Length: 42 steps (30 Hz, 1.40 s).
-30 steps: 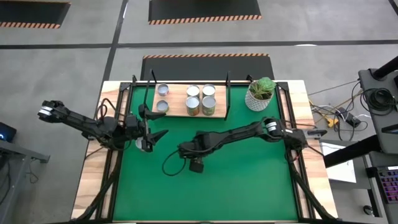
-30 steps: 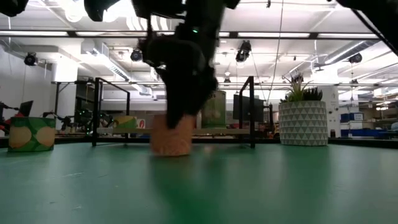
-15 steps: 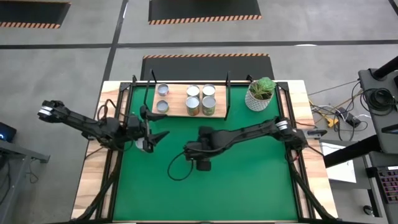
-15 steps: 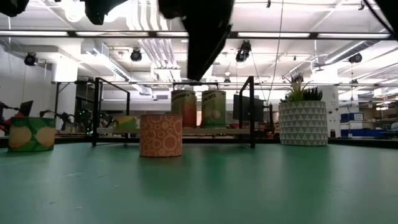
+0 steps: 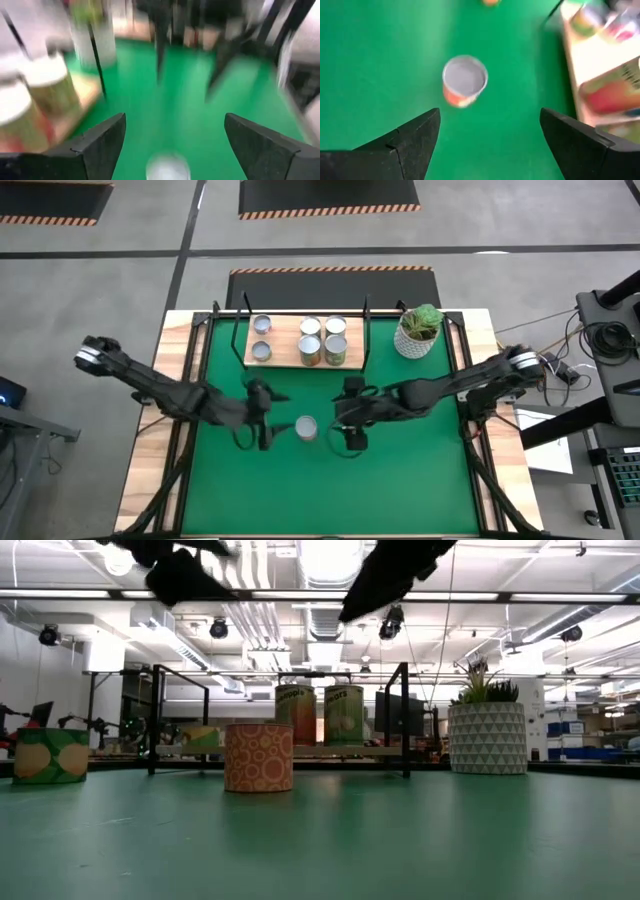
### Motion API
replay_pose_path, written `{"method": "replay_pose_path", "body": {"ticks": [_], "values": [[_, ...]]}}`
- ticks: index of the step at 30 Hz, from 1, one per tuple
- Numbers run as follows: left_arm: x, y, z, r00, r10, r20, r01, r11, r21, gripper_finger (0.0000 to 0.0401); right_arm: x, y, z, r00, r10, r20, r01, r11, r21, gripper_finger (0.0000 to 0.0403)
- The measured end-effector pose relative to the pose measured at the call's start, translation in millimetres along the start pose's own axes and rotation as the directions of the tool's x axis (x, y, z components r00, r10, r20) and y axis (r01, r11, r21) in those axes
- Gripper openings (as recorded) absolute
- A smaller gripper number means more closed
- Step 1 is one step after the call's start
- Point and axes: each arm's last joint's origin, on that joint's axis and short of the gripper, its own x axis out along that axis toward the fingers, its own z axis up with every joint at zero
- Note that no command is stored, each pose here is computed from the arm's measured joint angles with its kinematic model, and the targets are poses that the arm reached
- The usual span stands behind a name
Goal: Pick and place cans onto a shelf
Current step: Put the canned tomato sauce on the shelf
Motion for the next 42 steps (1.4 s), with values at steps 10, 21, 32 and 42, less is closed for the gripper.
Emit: {"method": "replay_pose_path", "body": {"ticks": [10, 21, 32, 42], "values": [[66, -65, -49, 0.899, 0.082, -0.431, 0.007, 0.980, 0.201, 0.0319, -61, -17, -27, 0.948, -0.005, 0.317, 0.017, 0.999, -0.037, 0.0329], [126, -64, -38, 0.745, 0.327, -0.581, -0.060, 0.901, 0.430, 0.0303, -100, -28, -55, 0.900, -0.004, 0.437, 0.013, 1.000, -0.018, 0.0329], [136, -38, -38, 0.719, 0.254, -0.647, 0.012, 0.926, 0.376, 0.0303, -106, -29, -65, 0.896, -0.002, 0.444, 0.006, 1.000, -0.009, 0.0329], [145, -20, -49, 0.718, 0.180, -0.672, 0.048, 0.951, 0.306, 0.0303, -104, -29, -65, 0.900, 0.000, 0.436, 0.007, 1.000, -0.013, 0.0329]]}}
